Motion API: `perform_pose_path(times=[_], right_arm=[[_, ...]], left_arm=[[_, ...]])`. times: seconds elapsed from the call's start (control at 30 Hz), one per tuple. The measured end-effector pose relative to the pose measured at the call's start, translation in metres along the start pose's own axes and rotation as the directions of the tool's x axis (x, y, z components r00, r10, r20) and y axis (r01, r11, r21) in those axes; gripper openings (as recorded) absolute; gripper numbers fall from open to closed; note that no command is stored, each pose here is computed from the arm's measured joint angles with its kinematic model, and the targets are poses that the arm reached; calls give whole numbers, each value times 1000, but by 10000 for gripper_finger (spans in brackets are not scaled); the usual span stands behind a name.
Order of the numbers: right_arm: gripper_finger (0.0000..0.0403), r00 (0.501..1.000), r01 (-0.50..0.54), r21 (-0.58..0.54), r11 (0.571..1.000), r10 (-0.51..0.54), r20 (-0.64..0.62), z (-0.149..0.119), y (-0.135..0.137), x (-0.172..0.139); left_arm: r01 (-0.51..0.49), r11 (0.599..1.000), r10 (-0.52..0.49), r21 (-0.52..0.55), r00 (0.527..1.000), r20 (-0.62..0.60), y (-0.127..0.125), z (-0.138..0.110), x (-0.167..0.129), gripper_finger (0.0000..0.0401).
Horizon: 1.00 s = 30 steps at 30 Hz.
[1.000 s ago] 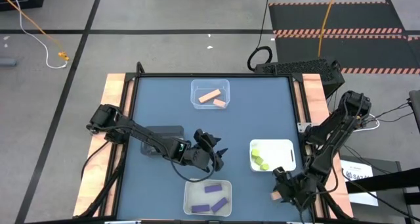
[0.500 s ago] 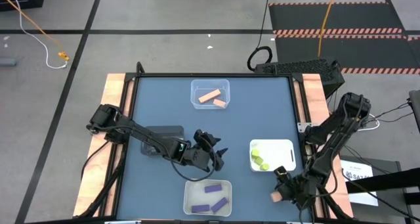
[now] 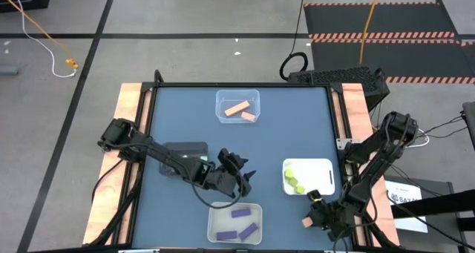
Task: Sort & place blocks by color
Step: Put the orange block into the transparent bin
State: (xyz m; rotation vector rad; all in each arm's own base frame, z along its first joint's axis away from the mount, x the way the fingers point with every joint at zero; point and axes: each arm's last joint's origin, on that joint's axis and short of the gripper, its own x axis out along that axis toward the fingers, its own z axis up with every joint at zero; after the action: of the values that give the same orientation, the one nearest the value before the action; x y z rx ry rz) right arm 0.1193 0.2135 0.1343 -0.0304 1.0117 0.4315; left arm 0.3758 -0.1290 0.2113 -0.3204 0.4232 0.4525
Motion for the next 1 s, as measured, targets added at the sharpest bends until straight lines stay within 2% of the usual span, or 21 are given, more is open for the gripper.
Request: perform_pose_path(times=[0.07,0.23,0.37,0.47,0.57,0.7,0.77,0.9,1.0], right_arm=[[112,1000,-17,27,999,17,2,1,1,0],[112,993,-113,88,990,110,40,6,6,-3],[112,965,-210,114,971,187,181,22,11,-20],[112,941,-209,127,970,164,297,33,6,-37],[112,901,-161,143,977,86,426,43,-1,-55],[114,798,-2,157,988,-93,595,57,-16,-78],[123,736,103,183,978,-199,647,62,-24,-88],[128,584,309,254,916,-394,710,75,-43,-106],[119,474,426,271,863,-468,746,89,-56,-119]], left_arm=[[1,1000,-1,6,1000,-4,-1,-1,-1,253],[6,1000,-6,11,1000,-8,-3,-3,-3,253],[11,1000,-11,10,1000,-8,-4,-4,-4,253],[11,1000,-11,13,1000,-8,-4,-4,-4,253],[11,1000,-11,13,1000,-8,-4,-4,-4,253],[11,1000,-11,13,1000,-8,-4,-4,-4,253],[11,1000,-11,13,1000,-8,-4,-4,-4,253],[11,1000,-11,13,1000,-8,-4,-4,-4,253],[13,1000,-13,9,1000,-4,-4,-3,-4,253]])
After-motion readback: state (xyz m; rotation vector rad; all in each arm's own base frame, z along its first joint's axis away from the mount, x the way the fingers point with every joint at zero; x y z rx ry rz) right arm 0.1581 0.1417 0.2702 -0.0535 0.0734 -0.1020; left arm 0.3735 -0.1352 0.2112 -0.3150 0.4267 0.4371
